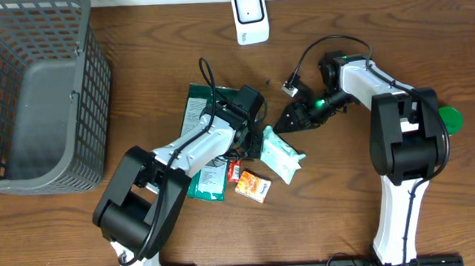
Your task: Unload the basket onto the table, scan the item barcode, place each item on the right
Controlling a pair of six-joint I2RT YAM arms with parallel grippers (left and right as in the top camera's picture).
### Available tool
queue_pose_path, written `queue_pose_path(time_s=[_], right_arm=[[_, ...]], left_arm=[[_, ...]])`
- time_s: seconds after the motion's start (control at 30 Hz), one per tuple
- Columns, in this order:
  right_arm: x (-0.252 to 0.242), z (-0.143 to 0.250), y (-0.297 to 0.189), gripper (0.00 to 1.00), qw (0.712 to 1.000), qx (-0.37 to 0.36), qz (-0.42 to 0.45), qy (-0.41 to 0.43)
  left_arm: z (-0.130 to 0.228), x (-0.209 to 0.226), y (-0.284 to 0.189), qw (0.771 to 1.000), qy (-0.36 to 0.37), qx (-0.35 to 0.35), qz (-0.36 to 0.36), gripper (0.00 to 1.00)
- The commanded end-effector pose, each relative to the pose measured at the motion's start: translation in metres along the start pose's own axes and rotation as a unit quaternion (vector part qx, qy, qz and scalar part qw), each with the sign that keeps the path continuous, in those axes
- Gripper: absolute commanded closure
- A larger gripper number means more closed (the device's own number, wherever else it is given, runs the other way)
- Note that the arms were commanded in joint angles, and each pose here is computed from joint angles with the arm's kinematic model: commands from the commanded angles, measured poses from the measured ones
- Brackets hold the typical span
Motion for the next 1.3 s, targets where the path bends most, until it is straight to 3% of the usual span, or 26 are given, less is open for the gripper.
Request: queue_pose_path(time_s=[0.0, 0.33, 0.77, 1.27], right_arm=[[-0.011, 0.018, 0.012, 0.41, 0.997, 0.061, 0.045, 0.007], [-0.009, 0.035, 0.009, 0.39, 0.993, 0.1, 0.053, 0.041], [-0.02, 0.054, 0.008, 0.33, 0.987, 0.107, 0.065, 0.099], [-0.016, 0.068, 0.023, 0.41, 0.987, 0.096, 0.033, 0.122]], left_arm=[[0.003, 0.002, 0.014, 1.0, -0.009, 0.015, 0.005, 0.84], [-0.005, -0.003, 0.014, 1.0, -0.006, -0.002, 0.016, 0.84], [-0.015, -0.023, -0.025, 0.998, 0.004, -0.037, 0.058, 0.85], [0.008, -0.017, 0.008, 1.0, 0.005, 0.007, 0.029, 0.85]])
Point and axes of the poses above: each gripper's point midway between its finger pads, its own y axis out along the fingers, its own x axis along the line the jaws close on, z = x × y, the point moved 2 cm from there along -y, back along the fingers, and after that the axes turned 14 degrees about -y, right-handed, at the moved point
